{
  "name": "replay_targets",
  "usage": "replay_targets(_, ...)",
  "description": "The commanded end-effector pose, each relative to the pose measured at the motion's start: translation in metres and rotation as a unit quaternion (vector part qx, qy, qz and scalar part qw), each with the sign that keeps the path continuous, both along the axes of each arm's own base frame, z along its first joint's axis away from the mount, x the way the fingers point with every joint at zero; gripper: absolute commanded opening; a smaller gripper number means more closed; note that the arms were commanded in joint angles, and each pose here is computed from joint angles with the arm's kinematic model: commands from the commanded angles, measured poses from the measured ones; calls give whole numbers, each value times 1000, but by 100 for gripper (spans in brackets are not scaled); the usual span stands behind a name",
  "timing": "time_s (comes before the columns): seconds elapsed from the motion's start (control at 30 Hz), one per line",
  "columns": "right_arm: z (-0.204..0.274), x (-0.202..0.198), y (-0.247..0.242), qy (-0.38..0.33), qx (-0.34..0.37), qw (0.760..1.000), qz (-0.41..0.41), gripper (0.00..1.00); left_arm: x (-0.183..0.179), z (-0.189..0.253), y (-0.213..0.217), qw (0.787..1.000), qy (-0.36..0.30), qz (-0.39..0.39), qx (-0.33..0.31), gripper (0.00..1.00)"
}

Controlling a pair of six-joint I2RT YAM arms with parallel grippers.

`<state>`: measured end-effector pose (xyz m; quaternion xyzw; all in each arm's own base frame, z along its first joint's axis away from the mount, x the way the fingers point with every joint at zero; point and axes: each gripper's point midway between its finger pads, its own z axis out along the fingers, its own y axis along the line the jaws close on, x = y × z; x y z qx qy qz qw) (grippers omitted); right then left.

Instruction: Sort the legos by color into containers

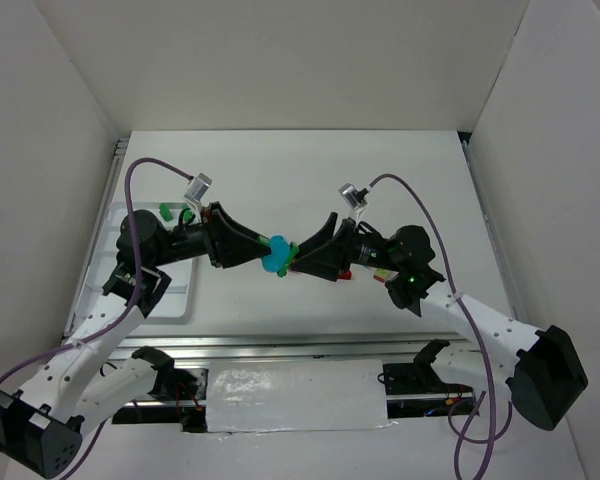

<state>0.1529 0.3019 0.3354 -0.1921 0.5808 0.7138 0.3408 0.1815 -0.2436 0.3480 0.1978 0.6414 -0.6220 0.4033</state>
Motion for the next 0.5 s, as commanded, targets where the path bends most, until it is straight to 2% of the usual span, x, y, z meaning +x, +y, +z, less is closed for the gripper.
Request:
replay_targets(0.0,30,-6,8,-47,33,998,8,80,-9,18,1,999,-42,-11,-27,0)
replay_targets(0.1,27,0,17,-41,30,999,4,67,-8,21,-1,999,-38,-14,-35,0)
replay_targets(0.23,27,2,28,-38,37,998,18,58,-9,20,-2,998,-36,-23,-38,0)
replay_targets(0.3,29,2,31,-41,39,998,21,39,-8,18,-2,999,-35,-22,-36,0)
replay_targets(0.33,29,2,32,-44,39,998,22,17,-9,18,-2,999,-35,-22,-35,0)
replay_targets(0.37,27,3,33,-43,34,998,19,0,-9,19,-2,999,-36,-21,-34,0)
replay_targets(0.47,20,3,29,-65,28,997,9,0,-5,21,0,999,-35,-4,-19,0)
